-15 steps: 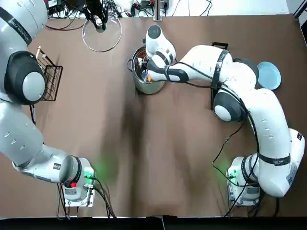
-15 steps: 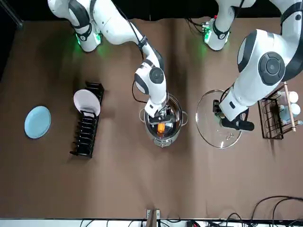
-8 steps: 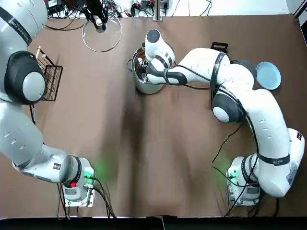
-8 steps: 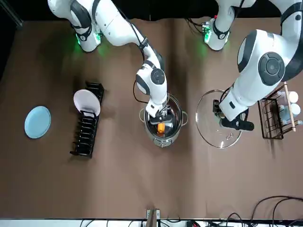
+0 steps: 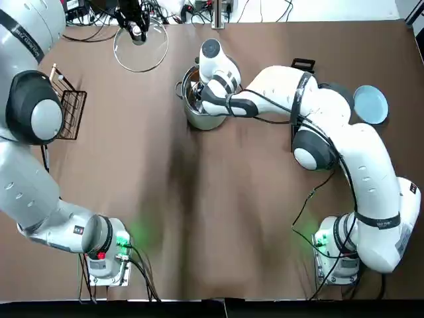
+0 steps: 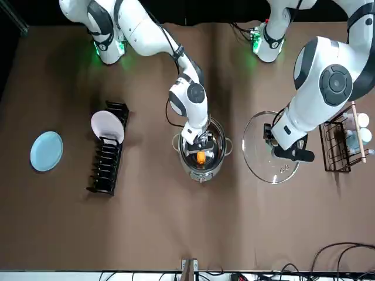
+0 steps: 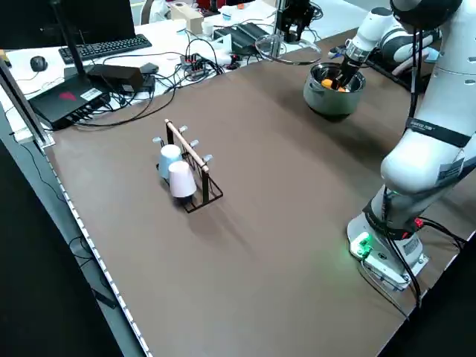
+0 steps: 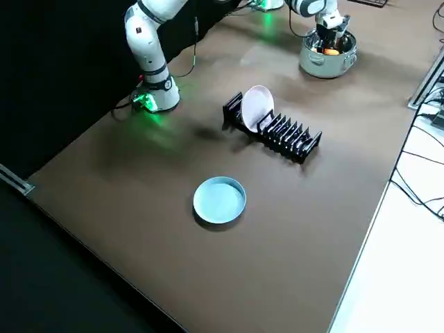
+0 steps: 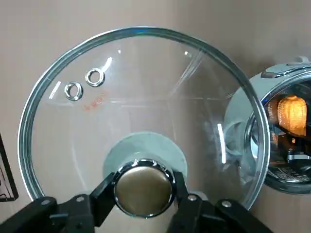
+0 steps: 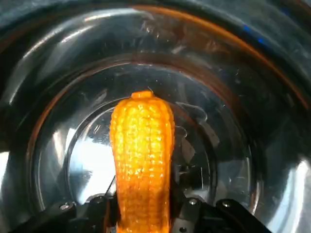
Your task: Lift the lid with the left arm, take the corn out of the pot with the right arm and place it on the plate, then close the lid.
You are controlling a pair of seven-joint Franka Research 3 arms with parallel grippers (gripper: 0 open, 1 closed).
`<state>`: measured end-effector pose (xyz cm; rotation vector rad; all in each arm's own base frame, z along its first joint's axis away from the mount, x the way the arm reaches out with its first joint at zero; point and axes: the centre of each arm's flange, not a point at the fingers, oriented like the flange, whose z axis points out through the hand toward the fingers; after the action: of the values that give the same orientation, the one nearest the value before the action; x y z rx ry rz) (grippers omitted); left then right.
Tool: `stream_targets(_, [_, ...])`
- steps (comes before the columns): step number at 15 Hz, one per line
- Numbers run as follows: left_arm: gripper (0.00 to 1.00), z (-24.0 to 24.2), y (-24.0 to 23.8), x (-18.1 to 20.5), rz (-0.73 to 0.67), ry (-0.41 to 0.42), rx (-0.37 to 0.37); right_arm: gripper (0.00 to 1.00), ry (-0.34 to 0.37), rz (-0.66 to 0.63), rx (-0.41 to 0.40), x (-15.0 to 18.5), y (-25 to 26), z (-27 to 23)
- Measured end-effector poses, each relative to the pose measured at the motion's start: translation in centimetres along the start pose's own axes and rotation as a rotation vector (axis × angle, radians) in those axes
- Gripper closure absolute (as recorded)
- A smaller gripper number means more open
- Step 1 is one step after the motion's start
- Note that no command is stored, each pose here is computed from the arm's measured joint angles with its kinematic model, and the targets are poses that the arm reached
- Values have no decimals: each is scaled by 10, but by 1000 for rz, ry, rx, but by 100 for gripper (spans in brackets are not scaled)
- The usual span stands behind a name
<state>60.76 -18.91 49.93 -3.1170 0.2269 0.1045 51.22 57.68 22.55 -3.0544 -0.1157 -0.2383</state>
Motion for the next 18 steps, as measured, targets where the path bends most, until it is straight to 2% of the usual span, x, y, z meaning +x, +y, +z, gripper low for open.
stream_targets(3, [49, 0, 0, 0, 0, 0, 0, 60, -7, 6, -11, 3, 2, -5])
stream_targets(5, [49, 0, 1, 0, -1, 0, 0, 60, -38, 8, -44, 4, 3, -21])
stream_targets(6, [49, 0, 10, -2, -2, -1, -1, 60, -39, 13, -46, 8, 1, -48])
stream_targets(9, [49, 5, 37, -6, -21, -8, 1, 60, -30, 61, -31, 14, 0, -85])
stream_targets(11, [49, 17, 69, -8, -21, -8, 2, 60, -46, 114, 7, 25, 6, -110])
stream_targets(15, [49, 53, 120, -2, -38, 7, -8, 60, -99, 223, 25, 60, 55, -189])
stream_targets(18, [49, 84, 158, 4, -80, 41, -30, 60, -131, 285, -2, 93, 117, -219])
